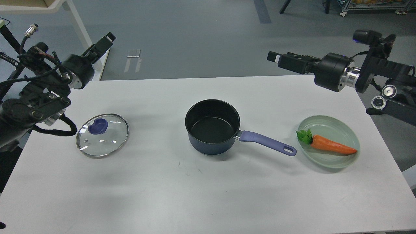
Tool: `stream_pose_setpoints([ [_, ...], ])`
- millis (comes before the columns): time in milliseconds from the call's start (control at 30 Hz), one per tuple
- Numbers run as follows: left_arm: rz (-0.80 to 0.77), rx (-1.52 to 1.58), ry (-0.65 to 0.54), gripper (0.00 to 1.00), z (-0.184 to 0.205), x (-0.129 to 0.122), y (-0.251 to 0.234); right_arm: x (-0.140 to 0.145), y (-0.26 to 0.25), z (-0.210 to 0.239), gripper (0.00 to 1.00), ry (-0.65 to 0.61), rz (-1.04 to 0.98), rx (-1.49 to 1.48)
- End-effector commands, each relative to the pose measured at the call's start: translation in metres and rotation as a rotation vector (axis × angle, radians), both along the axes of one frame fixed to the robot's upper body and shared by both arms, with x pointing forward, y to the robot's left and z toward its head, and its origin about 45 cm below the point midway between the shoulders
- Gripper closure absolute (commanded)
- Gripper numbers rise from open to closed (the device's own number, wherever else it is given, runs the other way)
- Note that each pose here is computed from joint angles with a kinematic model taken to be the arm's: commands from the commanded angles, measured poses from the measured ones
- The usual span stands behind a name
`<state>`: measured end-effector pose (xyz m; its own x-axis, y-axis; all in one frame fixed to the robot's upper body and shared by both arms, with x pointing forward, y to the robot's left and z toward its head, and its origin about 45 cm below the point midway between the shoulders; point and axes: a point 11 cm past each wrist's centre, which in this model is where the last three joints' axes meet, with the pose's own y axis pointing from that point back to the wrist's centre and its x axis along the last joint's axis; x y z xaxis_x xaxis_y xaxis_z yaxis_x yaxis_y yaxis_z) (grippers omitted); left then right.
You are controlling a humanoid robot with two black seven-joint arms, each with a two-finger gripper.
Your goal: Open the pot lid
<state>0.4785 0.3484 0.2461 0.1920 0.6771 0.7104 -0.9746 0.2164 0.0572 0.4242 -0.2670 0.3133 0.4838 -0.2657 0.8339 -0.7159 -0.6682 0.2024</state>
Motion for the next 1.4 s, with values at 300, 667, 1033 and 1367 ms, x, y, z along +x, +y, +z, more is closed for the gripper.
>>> stream_pose_setpoints([
  [300, 0.162, -0.666, 0.042, 0.01, -0.008, 0.020, -0.065, 0.028, -0.050, 0.013, 0.01, 0.141, -0.406, 0.716],
  [667, 0.158, -1.048, 0.123, 0.01, -0.025, 0.015, -0.071, 0.043, -0.058, -0.052, 0.01, 0.383, -0.697, 1.347],
  [1033, 0.160, -1.292, 0.151, 0.01, -0.036, 0.008, -0.074, 0.043, -0.071, -0.098, 0.01, 0.468, -0.690, 1.747],
  [1367, 0.123, -1.351, 0.194, 0.01, -0.055, -0.006, -0.071, 0.042, -0.067, -0.099, 0.00, 0.502, -0.661, 1.782],
])
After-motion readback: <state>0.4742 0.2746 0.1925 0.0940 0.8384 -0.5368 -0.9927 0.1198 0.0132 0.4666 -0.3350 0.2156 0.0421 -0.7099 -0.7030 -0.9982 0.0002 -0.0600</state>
